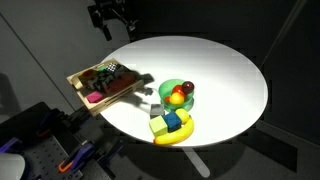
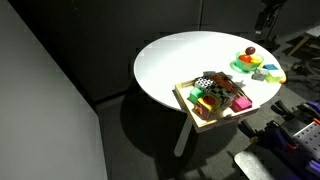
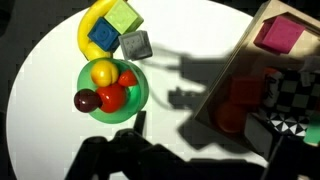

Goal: Remove the brown fruit from the green bowl

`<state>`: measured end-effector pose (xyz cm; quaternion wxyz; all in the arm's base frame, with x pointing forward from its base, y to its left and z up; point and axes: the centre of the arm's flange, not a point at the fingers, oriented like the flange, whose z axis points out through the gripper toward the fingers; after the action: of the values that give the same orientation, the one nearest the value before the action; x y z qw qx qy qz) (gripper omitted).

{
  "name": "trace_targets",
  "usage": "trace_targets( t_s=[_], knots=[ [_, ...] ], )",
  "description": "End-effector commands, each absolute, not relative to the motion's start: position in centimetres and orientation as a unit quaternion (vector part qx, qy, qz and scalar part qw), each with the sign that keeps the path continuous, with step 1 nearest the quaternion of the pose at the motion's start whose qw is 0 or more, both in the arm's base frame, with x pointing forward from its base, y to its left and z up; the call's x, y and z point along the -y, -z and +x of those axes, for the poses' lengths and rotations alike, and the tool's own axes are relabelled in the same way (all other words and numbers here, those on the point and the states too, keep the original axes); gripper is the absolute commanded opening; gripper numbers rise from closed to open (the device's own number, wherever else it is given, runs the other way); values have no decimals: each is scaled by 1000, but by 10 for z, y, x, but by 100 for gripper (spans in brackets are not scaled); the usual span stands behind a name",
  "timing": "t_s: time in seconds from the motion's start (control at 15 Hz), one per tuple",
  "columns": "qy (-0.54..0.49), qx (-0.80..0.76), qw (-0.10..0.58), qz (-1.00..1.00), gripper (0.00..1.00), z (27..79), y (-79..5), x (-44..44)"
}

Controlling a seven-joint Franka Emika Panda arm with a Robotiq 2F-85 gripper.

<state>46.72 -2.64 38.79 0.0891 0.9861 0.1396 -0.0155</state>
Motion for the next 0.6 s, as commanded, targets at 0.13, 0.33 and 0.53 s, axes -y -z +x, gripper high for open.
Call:
trace_targets(
  t_s=[0.13,0.33,0.53],
  knots=[
    [-37,-129,30,990,100,484,-353,51],
    [-56,-116,-18,992,100,491,-338,61],
    [-50,-108,-19,993,100,489,-335,55]
  ],
)
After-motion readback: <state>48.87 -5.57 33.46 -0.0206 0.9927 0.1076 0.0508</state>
